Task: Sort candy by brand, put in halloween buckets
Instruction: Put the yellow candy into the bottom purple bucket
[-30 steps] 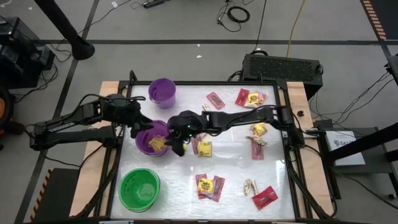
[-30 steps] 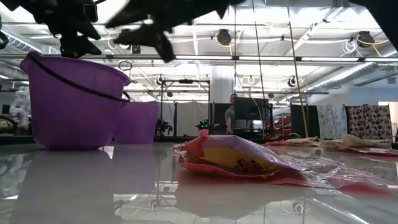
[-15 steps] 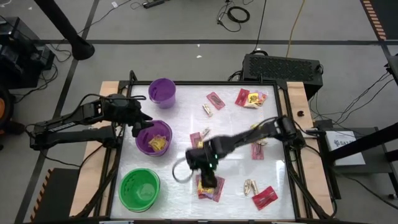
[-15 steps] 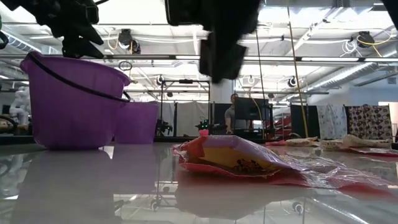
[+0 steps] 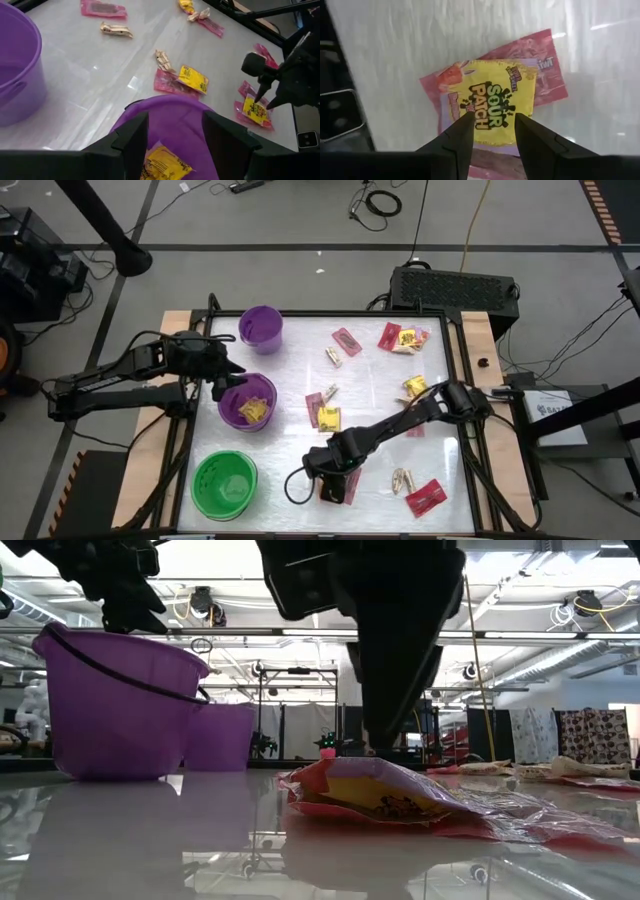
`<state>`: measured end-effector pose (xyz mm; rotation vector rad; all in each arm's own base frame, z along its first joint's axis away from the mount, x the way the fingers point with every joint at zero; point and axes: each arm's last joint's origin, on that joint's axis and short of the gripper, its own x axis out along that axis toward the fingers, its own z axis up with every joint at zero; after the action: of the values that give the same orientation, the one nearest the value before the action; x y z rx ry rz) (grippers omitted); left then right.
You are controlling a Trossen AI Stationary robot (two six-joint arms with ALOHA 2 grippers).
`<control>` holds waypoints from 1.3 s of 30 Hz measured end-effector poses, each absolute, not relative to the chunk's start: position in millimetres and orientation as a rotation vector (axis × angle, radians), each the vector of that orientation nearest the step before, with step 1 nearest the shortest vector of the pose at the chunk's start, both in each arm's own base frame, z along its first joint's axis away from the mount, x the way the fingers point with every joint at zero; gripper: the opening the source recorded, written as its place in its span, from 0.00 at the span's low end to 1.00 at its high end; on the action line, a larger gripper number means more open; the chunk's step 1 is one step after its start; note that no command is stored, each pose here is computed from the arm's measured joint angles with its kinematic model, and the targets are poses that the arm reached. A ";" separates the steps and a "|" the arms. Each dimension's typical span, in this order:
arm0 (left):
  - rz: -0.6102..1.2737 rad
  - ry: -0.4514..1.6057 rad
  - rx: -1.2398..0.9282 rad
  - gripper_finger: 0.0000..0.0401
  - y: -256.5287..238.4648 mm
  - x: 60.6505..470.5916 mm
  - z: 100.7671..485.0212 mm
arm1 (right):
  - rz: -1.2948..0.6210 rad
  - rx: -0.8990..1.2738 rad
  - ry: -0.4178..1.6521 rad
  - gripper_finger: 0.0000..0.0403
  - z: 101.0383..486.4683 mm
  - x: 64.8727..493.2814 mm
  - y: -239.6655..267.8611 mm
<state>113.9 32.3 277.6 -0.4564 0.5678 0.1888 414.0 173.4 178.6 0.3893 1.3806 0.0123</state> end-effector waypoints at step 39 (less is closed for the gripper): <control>0.248 0.574 -0.445 0.48 34.6 115.4 276.3 | -0.171 0.237 1.090 0.00 246.3 419.4 105.3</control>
<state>115.4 34.6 276.3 -0.4450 0.5738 0.2481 419.4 105.3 246.3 0.2375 1.0898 -0.1711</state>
